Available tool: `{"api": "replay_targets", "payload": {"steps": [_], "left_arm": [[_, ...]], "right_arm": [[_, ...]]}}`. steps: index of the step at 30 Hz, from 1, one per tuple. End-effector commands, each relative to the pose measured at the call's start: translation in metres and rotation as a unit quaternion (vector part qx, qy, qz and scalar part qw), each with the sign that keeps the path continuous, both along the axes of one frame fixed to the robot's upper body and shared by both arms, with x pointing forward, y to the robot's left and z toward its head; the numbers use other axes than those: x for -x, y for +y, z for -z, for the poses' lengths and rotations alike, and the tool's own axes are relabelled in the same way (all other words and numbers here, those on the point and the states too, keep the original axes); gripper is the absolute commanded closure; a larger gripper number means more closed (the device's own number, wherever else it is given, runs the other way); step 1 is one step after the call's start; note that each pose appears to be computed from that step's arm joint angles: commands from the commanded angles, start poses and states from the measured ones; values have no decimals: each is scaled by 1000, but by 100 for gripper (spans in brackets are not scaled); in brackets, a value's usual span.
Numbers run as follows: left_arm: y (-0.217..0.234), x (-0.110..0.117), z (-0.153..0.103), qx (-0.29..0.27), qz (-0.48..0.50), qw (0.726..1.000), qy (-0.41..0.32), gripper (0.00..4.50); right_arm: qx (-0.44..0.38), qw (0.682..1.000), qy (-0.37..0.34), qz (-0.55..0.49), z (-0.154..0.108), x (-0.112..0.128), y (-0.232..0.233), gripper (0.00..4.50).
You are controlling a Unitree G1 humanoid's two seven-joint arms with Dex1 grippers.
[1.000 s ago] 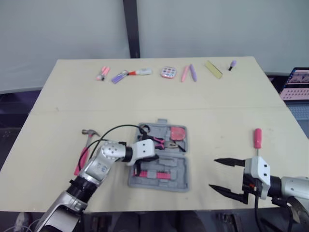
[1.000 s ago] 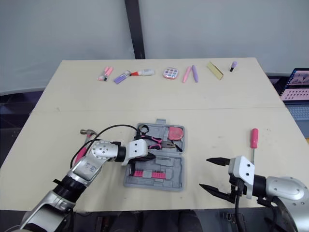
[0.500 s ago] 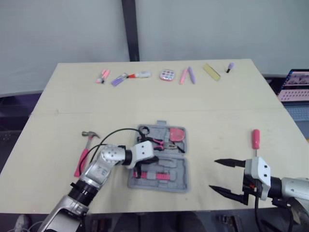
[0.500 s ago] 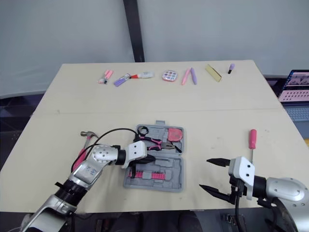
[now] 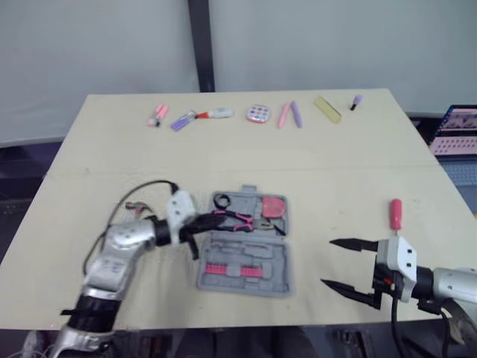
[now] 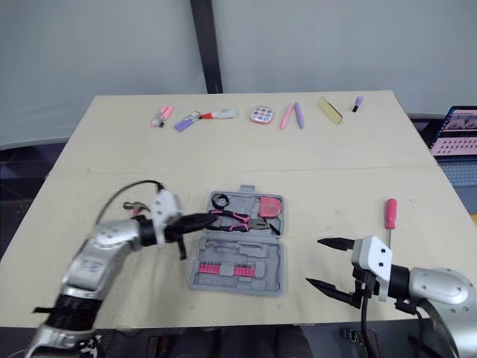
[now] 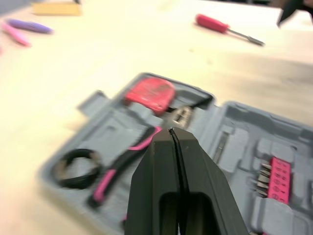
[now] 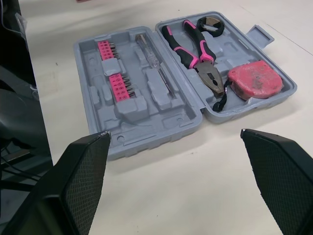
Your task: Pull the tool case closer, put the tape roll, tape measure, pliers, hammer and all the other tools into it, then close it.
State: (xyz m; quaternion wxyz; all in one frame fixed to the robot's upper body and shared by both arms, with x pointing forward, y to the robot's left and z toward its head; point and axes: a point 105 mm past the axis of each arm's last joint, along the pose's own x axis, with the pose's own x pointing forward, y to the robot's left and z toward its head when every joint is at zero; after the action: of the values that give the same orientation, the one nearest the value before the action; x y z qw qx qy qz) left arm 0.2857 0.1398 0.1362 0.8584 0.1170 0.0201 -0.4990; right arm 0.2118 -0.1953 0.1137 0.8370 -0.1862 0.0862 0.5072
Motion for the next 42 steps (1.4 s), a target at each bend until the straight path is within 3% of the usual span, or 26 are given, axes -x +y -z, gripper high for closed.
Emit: {"api": "replay_targets", "payload": {"steps": [1, 4, 10, 11, 19, 24, 33, 38, 42], "left_arm": [[23, 14, -9, 10, -34, 999, -10, 424], [42, 29, -1, 10, -77, 997, -6, 319], [66, 56, 15, 13, -159, 987, -5, 25], [70, 61, 18, 15, -177, 984, -4, 5], [108, 103, 52, 16, -285, 957, 40, 5], [111, 116, 60, 10, -287, 957, 47, 5], [110, 115, 61, 13, -285, 957, 44, 5], [112, 110, 56, 81, -365, 925, 59, 5], [104, 110, 56, 94, -380, 917, 79, 5]], "right_arm": [[-16, 1000, -6, -11, -4, 2, 7, 0], [-24, 1000, 1, -20, 1, 6, 15, 0], [-34, 999, 13, -28, 10, 11, 25, 0], [-35, 999, 15, -29, 11, 11, 25, 0], [-34, 999, 27, -22, 16, 18, 22, 0], [-34, 999, 29, -14, 18, 19, 19, 0], [-31, 999, 24, -5, 18, 15, 14, 0], [-48, 999, -24, -5, 2, 8, 13, 0], [-48, 998, -38, -29, -2, 12, 20, 0]]}}
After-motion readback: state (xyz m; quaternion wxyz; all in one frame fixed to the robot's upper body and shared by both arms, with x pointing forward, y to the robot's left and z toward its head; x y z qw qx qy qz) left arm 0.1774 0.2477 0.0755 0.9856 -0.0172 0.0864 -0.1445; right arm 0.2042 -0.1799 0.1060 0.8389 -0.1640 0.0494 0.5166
